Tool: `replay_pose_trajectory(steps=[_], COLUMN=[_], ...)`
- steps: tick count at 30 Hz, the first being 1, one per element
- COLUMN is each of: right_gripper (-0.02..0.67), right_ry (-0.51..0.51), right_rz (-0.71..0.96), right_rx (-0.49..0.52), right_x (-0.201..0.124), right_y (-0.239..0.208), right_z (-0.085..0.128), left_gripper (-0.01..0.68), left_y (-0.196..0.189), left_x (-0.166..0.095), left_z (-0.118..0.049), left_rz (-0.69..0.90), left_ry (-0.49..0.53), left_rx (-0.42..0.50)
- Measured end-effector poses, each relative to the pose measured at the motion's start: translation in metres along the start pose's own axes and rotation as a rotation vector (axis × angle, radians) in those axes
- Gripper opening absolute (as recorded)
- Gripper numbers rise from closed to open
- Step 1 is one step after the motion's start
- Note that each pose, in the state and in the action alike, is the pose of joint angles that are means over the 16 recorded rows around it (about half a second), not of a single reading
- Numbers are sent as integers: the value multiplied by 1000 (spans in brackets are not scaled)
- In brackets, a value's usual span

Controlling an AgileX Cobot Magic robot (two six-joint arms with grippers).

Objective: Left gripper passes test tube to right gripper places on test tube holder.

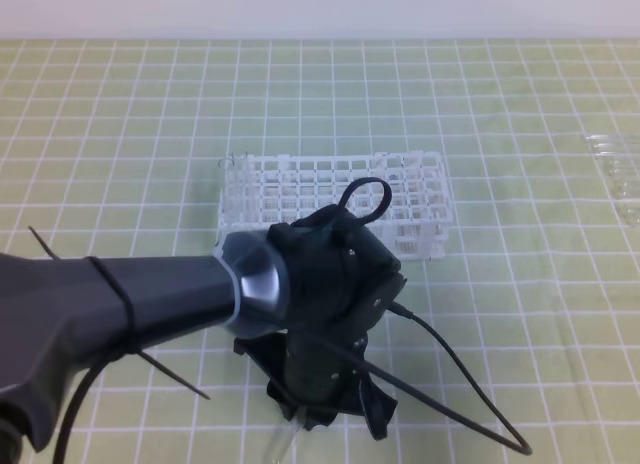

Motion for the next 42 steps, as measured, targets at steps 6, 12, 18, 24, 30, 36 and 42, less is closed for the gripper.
replay_pose_trajectory(steps=[6,12,18,24,30,36,42], right_gripper=[-16,-16,-16,-16,-16,-16,-16], right_ry=[0,0,-1,-5,-22,-48,-85], right_rz=[0,0,0,0,-2,-18,-69], right_rx=[0,0,-1,0,22,81,186], right_x=[0,0,0,0,0,2,10], right_y=[0,0,0,0,0,-1,-6], right_z=[0,0,0,0,3,11,26], left_gripper=[36,54,35,17,17,17,17], left_y=[-9,-29,-66,-108,-144,-166,-173], left_x=[-1,-4,-10,-17,-32,-54,-80], left_z=[2,5,13,25,38,48,51], left_rz=[-20,-69,-184,-354,-577,-822,-1089], left_ry=[12,19,31,46,58,61,77], left_rx=[-3,-12,-16,-3,9,1,-30])
Point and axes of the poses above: a point on each arm's last joint axis where the gripper is mounted, y pointing out along that axis toward the gripper, z along the wrist's bending axis when the last joint is at zero, x = y × z, the point moved 4 cm from there along y, pointing out along that axis toward the gripper, and after that the axes turned 11 degrees about y, right-handed, at the moved point
